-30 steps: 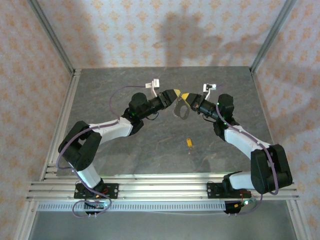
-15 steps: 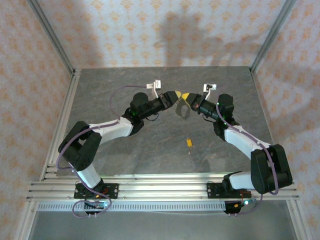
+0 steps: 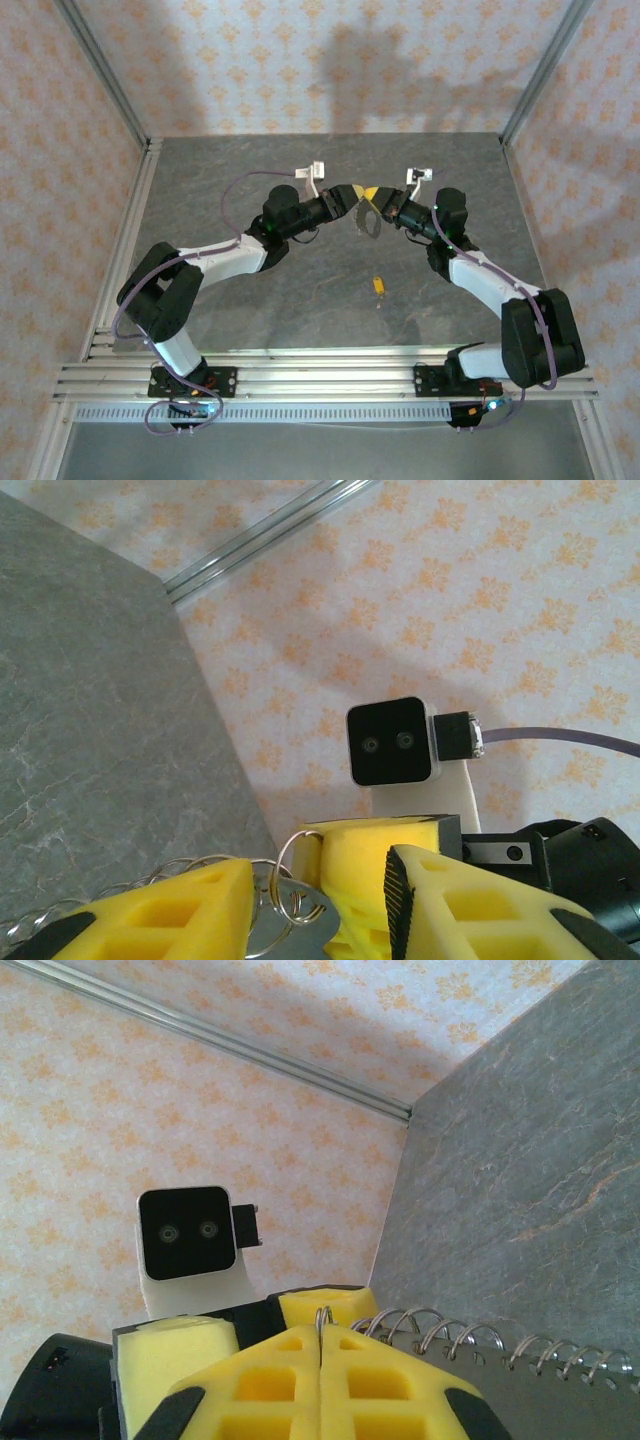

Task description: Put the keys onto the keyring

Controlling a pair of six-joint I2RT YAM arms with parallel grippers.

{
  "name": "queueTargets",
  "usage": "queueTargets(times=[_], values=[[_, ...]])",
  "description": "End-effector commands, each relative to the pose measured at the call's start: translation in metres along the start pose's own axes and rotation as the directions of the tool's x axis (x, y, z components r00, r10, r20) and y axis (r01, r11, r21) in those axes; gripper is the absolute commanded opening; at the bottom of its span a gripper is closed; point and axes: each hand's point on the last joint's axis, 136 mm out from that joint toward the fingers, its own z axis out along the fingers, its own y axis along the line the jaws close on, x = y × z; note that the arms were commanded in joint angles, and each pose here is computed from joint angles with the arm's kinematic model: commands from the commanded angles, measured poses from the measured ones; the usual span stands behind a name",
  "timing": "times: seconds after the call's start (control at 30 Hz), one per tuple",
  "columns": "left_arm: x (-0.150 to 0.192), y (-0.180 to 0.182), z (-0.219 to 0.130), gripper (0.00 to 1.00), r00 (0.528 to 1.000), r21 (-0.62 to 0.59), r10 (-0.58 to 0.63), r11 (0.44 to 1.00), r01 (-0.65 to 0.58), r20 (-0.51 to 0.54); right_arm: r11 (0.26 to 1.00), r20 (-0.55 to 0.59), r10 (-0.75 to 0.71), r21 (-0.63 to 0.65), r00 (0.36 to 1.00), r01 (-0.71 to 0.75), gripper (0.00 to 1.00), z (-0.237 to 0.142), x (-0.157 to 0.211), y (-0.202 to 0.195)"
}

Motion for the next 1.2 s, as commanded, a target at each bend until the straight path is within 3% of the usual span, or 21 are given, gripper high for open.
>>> queueTargets(times=[0.0, 0.43, 1.17], values=[[-0.007, -0.024, 0.006, 0.38, 0.999, 0.058, 0.035, 0.998, -0.035, 0.016, 0.997, 0.005, -0.063, -0.052, 0.998, 0.063, 0.00, -0.001, -0.002, 0.019], [-0.004, -0.029, 0.006, 0.23, 1.000, 0.090, 0.009, 0.996, -0.011, 0.026, 0.999, 0.030, -0.039, -0.016, 0.999, 0.040, 0.00, 0.001, -0.005, 0.005], [0.006, -0.022, 0.012, 0.13, 0.997, 0.109, -0.036, 0.994, 0.028, 0.064, 0.999, 0.052, 0.024, -0.044, 0.998, -0.022, 0.00, 0.005, -0.012, 0.012]])
